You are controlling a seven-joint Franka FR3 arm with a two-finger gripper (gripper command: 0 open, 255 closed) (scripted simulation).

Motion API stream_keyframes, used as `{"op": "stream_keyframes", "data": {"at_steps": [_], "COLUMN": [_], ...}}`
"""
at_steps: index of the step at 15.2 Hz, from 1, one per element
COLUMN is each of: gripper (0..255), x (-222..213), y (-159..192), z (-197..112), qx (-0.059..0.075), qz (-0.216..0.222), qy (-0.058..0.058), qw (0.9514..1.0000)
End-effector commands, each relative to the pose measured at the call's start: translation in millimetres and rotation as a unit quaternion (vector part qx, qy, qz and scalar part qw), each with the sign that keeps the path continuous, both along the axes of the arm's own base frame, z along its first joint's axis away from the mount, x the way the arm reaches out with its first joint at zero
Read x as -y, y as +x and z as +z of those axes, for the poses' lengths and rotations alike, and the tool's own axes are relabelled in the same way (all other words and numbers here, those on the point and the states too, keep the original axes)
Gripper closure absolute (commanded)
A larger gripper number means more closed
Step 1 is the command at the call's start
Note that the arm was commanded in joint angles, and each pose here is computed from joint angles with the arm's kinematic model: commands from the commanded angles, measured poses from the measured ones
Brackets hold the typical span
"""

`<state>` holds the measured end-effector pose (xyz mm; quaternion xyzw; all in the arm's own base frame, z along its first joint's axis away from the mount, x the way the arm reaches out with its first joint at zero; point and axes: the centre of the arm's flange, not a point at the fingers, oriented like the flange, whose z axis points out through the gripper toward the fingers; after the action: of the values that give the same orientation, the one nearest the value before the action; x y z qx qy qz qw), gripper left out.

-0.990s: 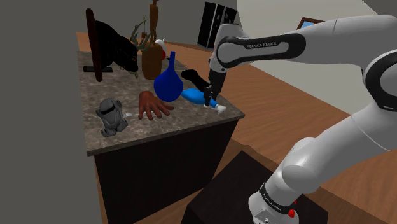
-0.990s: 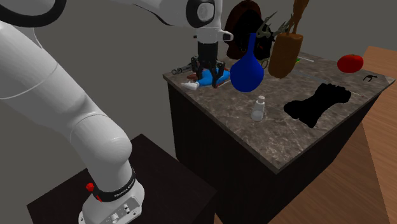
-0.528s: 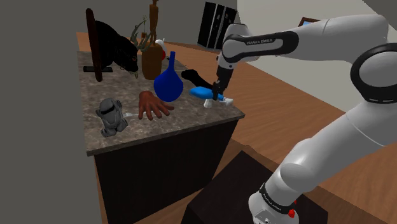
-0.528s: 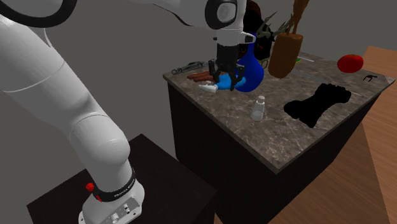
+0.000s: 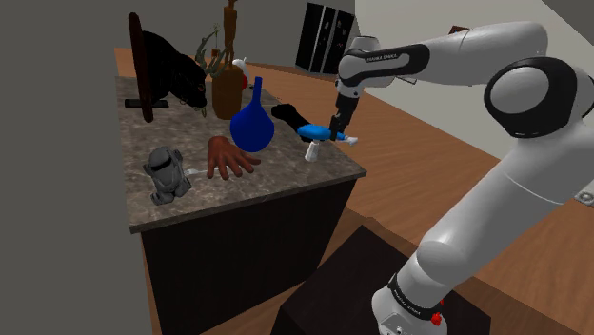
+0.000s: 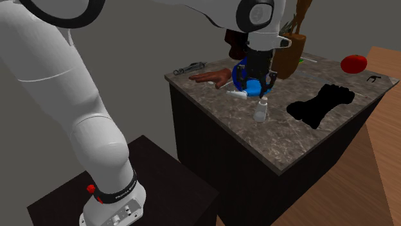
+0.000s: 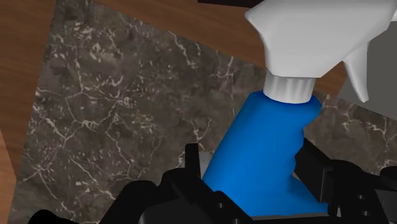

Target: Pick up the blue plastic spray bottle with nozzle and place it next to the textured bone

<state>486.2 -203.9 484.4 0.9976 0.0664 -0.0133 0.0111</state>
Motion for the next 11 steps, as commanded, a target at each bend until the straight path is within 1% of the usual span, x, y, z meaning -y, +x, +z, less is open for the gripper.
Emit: {"op": "stream_keyframes", "data": {"at_steps": [1,7,8,11], "gripper": [255,255,255,255], "x": [28.7,106.8,126.4,126.4], "y": [2.3,15.5,18.8,18.8], "z": [-1.4,-1.1,-1.0,-16.9], "qx": [0.0,0.0,0.0,0.0], "qz": [0.001,0.001,0.001,0.001], "qy": [0.0,0.0,0.0,0.0], "qw": [1.0,1.0,1.0,1.0]}}
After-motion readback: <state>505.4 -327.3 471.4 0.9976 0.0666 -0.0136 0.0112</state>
